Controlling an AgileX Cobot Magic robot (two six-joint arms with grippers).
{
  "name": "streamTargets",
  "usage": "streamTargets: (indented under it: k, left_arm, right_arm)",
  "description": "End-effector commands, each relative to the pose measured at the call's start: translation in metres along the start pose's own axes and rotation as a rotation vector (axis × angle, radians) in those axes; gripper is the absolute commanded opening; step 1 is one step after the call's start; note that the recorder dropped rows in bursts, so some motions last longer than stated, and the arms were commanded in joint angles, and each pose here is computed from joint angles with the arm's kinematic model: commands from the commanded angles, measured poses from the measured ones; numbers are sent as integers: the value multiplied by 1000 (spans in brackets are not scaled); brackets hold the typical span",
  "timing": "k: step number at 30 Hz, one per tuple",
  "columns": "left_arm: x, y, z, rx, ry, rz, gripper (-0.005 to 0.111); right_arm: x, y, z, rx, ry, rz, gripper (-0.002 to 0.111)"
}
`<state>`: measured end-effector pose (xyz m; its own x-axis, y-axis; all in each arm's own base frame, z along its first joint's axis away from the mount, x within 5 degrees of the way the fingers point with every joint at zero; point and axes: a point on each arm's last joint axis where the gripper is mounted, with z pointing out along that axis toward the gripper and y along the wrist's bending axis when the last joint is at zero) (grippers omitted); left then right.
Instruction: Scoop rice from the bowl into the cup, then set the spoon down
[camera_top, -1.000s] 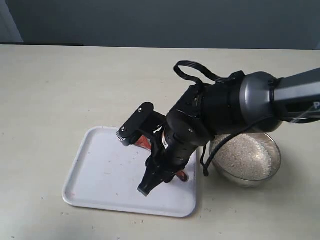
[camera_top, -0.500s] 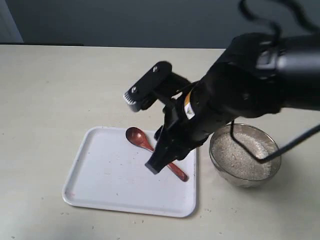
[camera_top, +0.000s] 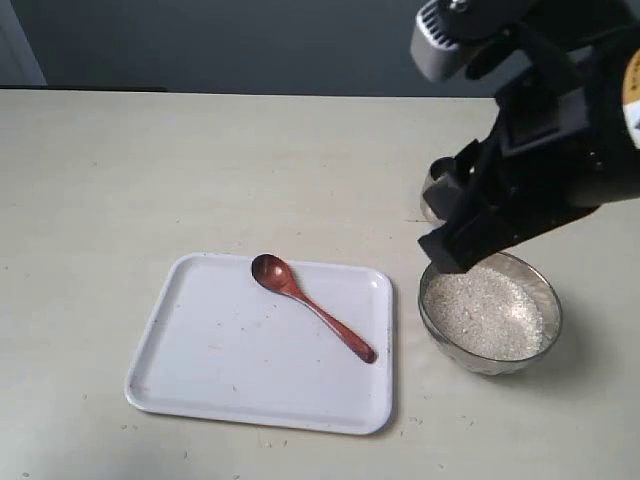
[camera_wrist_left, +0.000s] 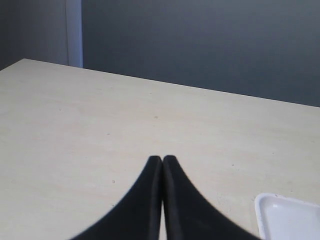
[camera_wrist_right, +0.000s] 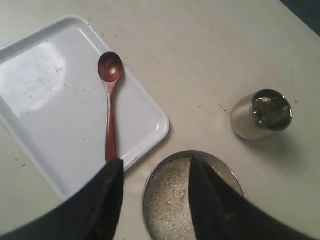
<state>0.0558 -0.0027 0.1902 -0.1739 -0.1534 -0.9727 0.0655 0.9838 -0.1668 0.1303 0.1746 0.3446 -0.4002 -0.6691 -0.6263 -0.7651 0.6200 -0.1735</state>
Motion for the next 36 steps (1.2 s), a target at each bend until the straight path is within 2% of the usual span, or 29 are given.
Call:
streamTargets:
  k: [1,15,17,21,22,24,27,30,36]
  left_arm:
    - [-2,-1,-1,12,-17,4,1]
    - [-2,-1,-1,12,-17,4,1]
    - [-2,-1,-1,12,-17,4,1]
    - [-2,-1,-1,12,-17,4,1]
    - [-2,-1,-1,12,-17,4,1]
    - [-2,-1,-1,12,-17,4,1]
    - [-2,-1,-1,12,-17,4,1]
    - [-2,-1,-1,12,-17,4,1]
    - [-2,-1,-1,12,-17,4,1]
  right_arm:
    - [2,1,-17,-50,-49,81,42]
    - [6,1,-20,-75,-23,113,42]
    - [4,-10,-24,-45,-77,159,42]
    - [0,-64,-40,130,-389,348,42]
    - [7,-79,-47,190,-463,416,42]
    - [20,-93,-55,259,-524,498,42]
    - [51,-102,-69,371,-576,604,42]
    - [89,-97,-74,470,-573,680,42]
    - [150,-66,-77,624,-621,732,42]
